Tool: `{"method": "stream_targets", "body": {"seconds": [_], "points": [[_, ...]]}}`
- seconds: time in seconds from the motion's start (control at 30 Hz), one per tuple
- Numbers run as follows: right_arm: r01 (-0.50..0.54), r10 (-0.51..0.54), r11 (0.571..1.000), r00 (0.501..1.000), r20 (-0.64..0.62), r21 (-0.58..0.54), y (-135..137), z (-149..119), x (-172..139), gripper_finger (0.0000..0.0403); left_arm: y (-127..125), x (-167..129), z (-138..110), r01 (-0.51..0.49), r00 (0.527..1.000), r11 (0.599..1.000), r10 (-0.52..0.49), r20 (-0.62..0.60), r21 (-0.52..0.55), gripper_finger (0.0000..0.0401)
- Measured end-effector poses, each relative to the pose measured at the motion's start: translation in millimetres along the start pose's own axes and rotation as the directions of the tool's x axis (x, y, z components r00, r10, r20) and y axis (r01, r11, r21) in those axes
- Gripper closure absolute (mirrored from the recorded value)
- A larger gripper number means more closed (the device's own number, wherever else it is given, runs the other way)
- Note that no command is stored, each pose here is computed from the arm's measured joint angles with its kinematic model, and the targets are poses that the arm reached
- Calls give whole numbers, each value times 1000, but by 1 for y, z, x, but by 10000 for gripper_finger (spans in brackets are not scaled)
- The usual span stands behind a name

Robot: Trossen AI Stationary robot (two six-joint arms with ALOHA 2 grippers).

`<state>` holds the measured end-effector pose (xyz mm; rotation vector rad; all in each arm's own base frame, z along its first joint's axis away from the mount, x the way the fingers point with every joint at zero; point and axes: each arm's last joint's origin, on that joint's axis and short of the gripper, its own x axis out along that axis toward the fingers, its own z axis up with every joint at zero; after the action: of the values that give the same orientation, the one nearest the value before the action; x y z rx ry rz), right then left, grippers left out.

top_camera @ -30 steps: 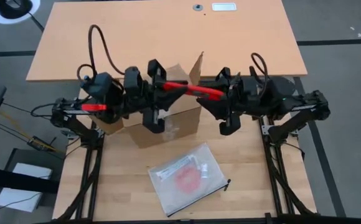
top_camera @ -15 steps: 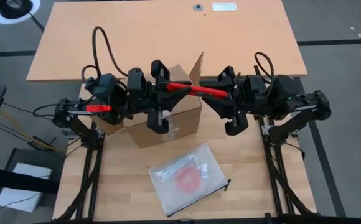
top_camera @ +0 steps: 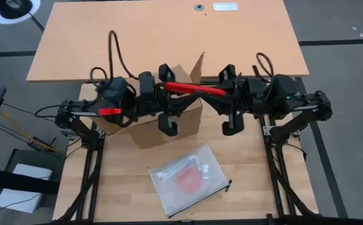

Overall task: Unpack boxes
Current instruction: Break down the cardboard box until it is fully flat using the red cutter

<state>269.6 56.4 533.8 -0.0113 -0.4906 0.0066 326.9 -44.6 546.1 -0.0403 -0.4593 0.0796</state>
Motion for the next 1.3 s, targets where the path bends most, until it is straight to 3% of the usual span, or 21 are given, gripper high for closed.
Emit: {"method": "stream_targets", "body": {"seconds": [0.27, 0.4, 0.5, 0.6, 0.7, 0.83, 1.0, 1.07, 1.3], "points": [[64, -64, 998, 998, -2, -27, -8, 9, -7, 348, 15, -46, 39, -69, 981, 994, 82, -177, 79, 255], [88, -92, 994, 993, -80, -58, -18, 5, -9, 348, 26, -85, 50, -123, 910, 990, 140, -390, 67, 255], [96, -116, 991, 968, -222, -98, -27, -8, -7, 348, 31, -109, 42, -175, 800, 984, 167, -577, 41, 255], [57, -97, 992, 907, -410, -109, -38, -25, -1, 348, 35, -130, 27, -221, 632, 973, 197, -749, 70, 254], [-1, -58, 995, 820, -570, -102, -47, -39, 5, 348, 35, -143, 7, -263, 461, 958, 226, -858, 111, 254], [-107, 28, 992, 733, -680, -74, -52, -41, 13, 348, 29, -150, -24, -275, 325, 950, 237, -916, 148, 254], [-214, 75, 974, 602, -795, -70, -51, -62, 24, 348, 25, -157, -53, -255, 226, 943, 275, -935, 215, 254], [-240, 87, 969, 572, -815, -65, -51, -70, 28, 348, 25, -158, -64, -256, 205, 930, 318, -926, 263, 254], [-257, 73, 963, 531, -844, -78, -51, -92, 37, 348, 25, -158, -77, -291, 218, 912, 357, -908, 289, 254]]}}
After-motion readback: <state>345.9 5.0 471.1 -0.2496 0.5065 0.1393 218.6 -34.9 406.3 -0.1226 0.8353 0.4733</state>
